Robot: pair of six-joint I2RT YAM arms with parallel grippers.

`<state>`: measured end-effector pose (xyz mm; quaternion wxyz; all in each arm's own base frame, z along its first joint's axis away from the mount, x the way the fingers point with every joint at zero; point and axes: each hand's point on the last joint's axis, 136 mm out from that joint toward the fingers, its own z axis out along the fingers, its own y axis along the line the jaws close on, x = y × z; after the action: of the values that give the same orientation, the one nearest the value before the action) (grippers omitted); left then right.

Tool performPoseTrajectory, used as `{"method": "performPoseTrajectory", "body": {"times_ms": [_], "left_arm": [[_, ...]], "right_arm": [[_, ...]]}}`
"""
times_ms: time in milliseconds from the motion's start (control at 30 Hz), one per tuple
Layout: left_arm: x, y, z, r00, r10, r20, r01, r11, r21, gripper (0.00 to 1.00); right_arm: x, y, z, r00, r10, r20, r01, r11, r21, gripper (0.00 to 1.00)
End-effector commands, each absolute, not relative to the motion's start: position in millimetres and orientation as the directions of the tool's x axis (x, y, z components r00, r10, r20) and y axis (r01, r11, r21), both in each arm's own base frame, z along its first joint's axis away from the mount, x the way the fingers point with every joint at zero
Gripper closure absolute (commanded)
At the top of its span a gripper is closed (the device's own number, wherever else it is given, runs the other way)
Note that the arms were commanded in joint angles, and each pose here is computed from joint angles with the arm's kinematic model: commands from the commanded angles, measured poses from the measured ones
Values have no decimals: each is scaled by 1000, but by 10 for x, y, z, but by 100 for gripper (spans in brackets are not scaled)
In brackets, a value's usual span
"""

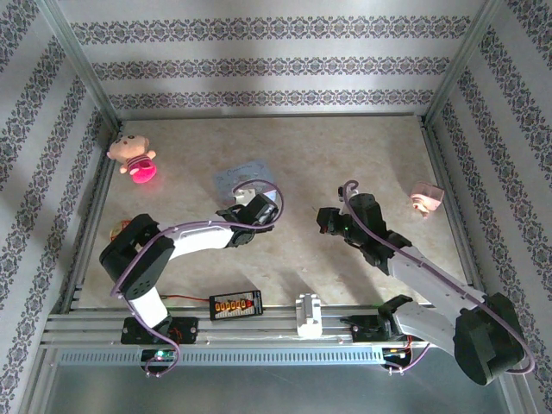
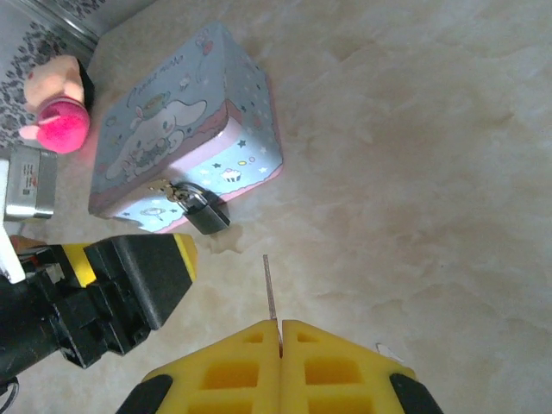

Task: Unlock a padlock with a key

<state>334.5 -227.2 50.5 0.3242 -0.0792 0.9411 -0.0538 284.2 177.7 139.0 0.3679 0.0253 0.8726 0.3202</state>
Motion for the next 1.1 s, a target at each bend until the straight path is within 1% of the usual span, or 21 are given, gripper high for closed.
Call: {"method": "performPoseTrajectory", "body": {"times_ms": [0,33,100,200,267,433,567,767,967,1067], "left_arm": [[3514,-2330,583,-724,-183,-665,-123,983,-136,18],[3538,-2344,560,-723,-180,-667,-123,983,-133,19],[3605,-2388,528,-716,-167,-678,-114,986,-123,24],[3707,-2436,494,-701,-142,-699,-103,990,-98,27],[3778,-2439,499,-689,-129,-713,-106,991,-78,31],[3901,-2442,479,-679,-115,-725,-112,992,-53,34],[3977,-2416,475,-675,-131,-726,-128,990,-60,39],[4034,-2378,406,-685,-148,-713,-147,987,-64,40],[4041,-2364,265,-717,-213,-664,-175,977,-124,40],[4029,-2346,218,-724,-226,-652,-186,974,-131,40]], "right_arm": [[2883,1756,1337,-717,258,-647,-189,822,537,100],[2892,1767,1333,-719,255,-646,-190,823,536,100],[2909,1776,1326,-719,250,-648,-190,827,530,100],[2926,1794,1339,-716,247,-653,-194,828,526,100],[2934,1798,1358,-711,247,-658,-197,829,524,100],[2941,1799,1404,-703,245,-668,-206,828,521,100],[2942,1796,1444,-695,243,-677,-215,828,518,100],[2964,1802,1488,-688,237,-686,-224,830,511,100],[2993,1822,1507,-692,233,-683,-228,827,513,100],[3004,1840,1515,-695,231,-681,-231,824,517,100]]}}
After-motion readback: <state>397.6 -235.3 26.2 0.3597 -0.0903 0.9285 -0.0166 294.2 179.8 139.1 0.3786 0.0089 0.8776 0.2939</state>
